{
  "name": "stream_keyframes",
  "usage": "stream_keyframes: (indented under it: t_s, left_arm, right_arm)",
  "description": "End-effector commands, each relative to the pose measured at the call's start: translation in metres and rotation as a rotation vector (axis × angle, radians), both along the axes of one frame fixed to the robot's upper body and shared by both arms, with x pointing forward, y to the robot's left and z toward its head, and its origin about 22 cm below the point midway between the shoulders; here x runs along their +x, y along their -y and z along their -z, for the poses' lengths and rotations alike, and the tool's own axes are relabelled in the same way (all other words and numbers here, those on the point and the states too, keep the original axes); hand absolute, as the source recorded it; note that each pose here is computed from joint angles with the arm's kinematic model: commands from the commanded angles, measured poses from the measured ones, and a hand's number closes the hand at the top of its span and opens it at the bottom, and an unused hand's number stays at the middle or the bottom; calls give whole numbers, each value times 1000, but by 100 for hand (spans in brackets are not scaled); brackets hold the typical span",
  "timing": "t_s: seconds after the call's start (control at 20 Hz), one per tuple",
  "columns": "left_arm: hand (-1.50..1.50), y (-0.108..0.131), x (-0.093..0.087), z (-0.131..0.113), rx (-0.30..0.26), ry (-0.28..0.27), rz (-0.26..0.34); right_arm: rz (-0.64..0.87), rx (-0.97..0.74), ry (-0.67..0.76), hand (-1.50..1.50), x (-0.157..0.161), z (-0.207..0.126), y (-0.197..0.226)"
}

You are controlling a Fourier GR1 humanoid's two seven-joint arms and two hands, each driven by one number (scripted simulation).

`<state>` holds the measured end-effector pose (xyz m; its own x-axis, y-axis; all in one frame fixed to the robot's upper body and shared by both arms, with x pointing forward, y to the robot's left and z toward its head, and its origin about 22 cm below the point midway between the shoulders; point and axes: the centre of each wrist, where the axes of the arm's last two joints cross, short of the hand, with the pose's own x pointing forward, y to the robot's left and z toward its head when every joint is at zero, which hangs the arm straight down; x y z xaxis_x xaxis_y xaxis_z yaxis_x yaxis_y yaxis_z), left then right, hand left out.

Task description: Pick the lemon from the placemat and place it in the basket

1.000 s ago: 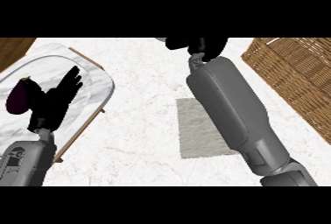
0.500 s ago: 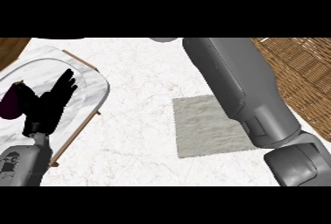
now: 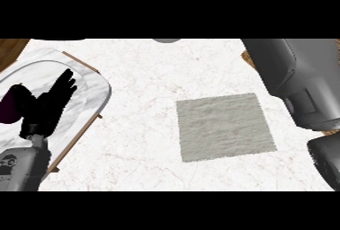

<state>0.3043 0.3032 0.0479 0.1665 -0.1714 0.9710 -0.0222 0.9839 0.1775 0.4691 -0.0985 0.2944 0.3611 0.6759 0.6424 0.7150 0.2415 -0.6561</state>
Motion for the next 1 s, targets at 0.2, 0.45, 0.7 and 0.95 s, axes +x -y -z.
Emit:
stream_keyframes:
  t_s: [0.2, 0.45, 0.7, 0.95]
  left_arm:
    - [0, -11, -17, 21, -11, -5, -29]
    - [0, -4, -18, 12, 3, 11, -16]
    - [0, 3, -3, 1, 9, -11, -35]
    - [0, -22, -24, 20, -6, -24, -19]
  right_arm:
    - [190, 47, -21, 150, 11, 12, 54]
    - [202, 59, -37, 150, 15, 29, 84]
    - [209, 25, -50, 150, 11, 66, 134]
    - [212, 74, -10, 150, 6, 102, 146]
